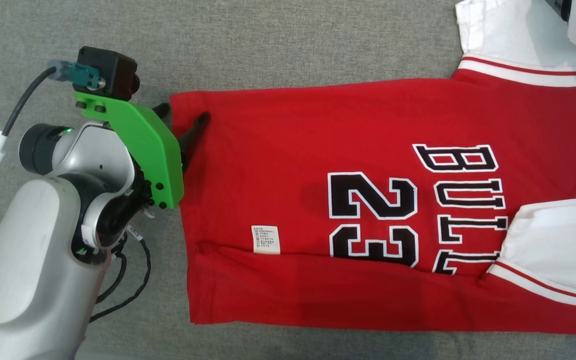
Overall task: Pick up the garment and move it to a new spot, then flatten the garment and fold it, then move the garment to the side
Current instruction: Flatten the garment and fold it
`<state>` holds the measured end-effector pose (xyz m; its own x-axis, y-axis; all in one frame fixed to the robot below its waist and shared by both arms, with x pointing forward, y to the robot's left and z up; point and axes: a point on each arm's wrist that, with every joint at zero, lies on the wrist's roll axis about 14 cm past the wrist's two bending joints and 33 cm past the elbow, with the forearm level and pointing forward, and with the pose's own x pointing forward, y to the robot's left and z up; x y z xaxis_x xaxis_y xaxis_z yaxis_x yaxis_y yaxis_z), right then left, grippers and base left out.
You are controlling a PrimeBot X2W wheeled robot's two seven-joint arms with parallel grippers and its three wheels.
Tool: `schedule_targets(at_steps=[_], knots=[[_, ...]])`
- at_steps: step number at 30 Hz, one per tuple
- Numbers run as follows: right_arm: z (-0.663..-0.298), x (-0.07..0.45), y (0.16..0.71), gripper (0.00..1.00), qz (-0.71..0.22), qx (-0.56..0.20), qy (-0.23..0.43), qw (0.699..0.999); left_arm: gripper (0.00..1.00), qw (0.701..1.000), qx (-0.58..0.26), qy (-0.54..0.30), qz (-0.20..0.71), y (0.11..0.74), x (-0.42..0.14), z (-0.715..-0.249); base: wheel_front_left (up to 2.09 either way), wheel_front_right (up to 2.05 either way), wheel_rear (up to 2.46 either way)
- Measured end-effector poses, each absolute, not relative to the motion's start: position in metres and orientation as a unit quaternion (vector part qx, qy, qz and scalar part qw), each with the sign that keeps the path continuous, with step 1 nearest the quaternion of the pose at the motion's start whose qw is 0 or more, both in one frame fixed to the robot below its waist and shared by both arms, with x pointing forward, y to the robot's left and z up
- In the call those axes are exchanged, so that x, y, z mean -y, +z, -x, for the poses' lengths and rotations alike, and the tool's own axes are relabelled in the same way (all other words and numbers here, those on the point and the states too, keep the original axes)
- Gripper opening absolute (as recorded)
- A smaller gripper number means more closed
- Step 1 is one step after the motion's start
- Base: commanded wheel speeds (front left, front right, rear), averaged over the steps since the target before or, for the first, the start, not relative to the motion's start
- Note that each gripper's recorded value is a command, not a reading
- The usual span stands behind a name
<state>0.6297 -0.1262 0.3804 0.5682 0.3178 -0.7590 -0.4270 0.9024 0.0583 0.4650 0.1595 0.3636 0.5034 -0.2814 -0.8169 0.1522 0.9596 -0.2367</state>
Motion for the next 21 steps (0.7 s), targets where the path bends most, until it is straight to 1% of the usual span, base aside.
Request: schedule_targets(at_steps=[1, 2, 3, 4, 7, 9, 13, 16, 18, 21], knots=[[-0.628, 0.125, 0.379, 0.36, 0.071, -0.416, 0.214, 0.881, 1.0, 0.866, -0.479, -0.128, 0.069, 0.364, -0.158, -0.466, 0.0, 0.0, 0.0], [-0.627, 0.124, 0.379, 0.0, 0.069, -0.418, 0.216, 0.88, 0.5, 0.872, -0.466, -0.129, 0.075, 0.367, -0.155, -0.471, 0.0, 0.0, 0.0], [-0.624, 0.122, 0.379, 0.0, 0.064, -0.422, 0.22, 0.877, 0.0, 0.878, -0.455, -0.126, 0.083, 0.368, -0.153, -0.474, 0.0, 0.0, 0.0], [-0.622, 0.117, 0.38, 0.0, 0.059, -0.421, 0.228, 0.876, 0.0, 0.876, -0.457, -0.133, 0.08, 0.367, -0.15, -0.473, 0.0, 0.0, 0.0], [-0.622, 0.111, 0.39, 0.0, 0.041, -0.395, 0.238, 0.886, 0.0, 0.879, -0.449, -0.138, 0.084, 0.369, -0.147, -0.474, 0.0, 0.0, 0.0], [-0.625, 0.11, 0.401, 0.0, 0.023, -0.374, 0.241, 0.896, 0.0, 0.887, -0.435, -0.136, 0.08, 0.372, -0.148, -0.477, 0.0, 0.0, 0.0], [-0.632, 0.11, 0.438, 0.0, -0.017, -0.309, 0.244, 0.919, 0.0, 0.903, -0.403, -0.121, 0.085, 0.38, -0.155, -0.476, 0.0, 0.0, 0.0], [-0.632, 0.118, 0.469, 0.0, -0.025, -0.264, 0.246, 0.932, 0.0, 0.914, -0.379, -0.114, 0.094, 0.388, -0.155, -0.476, 0.0, 0.0, 0.0], [-0.622, 0.121, 0.48, 0.0, -0.034, -0.246, 0.253, 0.935, 0.0, 0.919, -0.361, -0.114, 0.108, 0.395, -0.152, -0.475, 0.0, 0.0, 0.0], [-0.598, 0.13, 0.485, 0.0, -0.03, -0.233, 0.263, 0.936, 0.0, 0.925, -0.338, -0.118, 0.127, 0.404, -0.148, -0.471, 0.0, 0.0, 0.0]])
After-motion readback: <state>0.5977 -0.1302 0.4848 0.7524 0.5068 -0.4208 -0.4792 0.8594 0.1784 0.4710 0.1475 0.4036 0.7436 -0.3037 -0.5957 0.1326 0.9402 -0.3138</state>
